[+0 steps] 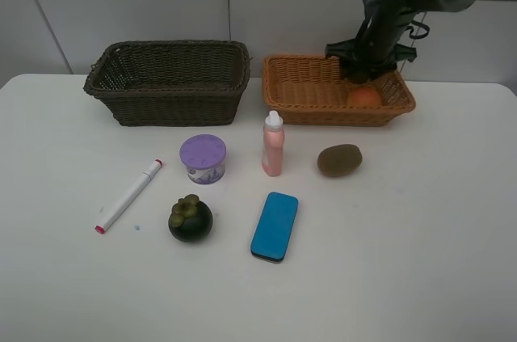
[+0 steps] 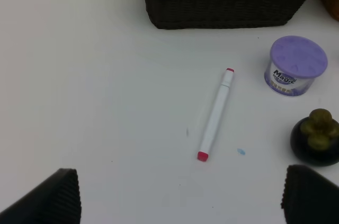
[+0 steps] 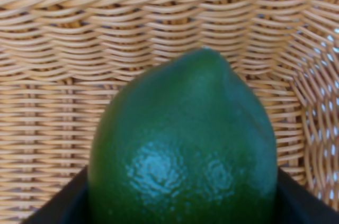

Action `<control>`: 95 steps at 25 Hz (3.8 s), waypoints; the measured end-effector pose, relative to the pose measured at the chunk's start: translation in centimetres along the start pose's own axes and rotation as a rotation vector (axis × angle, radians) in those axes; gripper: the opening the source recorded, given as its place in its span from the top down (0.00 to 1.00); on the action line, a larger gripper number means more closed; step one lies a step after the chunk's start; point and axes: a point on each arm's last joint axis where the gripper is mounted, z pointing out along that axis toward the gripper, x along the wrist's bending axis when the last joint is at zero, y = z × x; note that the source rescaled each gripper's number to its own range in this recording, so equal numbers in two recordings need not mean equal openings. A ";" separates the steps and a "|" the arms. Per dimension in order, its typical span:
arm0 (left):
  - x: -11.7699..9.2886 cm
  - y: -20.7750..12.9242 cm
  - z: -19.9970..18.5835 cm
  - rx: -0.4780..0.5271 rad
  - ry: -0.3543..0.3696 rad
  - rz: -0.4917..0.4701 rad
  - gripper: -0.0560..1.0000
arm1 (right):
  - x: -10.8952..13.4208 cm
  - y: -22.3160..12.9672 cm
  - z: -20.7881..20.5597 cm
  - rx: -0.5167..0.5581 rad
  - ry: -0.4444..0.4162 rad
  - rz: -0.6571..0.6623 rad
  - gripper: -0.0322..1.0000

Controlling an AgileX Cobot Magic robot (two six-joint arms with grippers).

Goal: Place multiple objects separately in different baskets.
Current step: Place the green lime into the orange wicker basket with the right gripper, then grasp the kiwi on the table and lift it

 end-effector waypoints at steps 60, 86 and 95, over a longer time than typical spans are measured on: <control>0.0 0.0 0.0 0.000 0.000 0.000 0.00 | 2.4 -13.3 -14.3 0.321 0.347 -1.203 0.00; 0.0 0.0 0.0 0.000 0.000 0.000 0.00 | 4.3 -13.5 -6.9 0.198 0.408 -1.563 0.00; 0.0 0.0 0.0 0.000 0.000 0.000 0.00 | 4.4 -13.9 -5.1 0.207 0.400 -1.579 0.00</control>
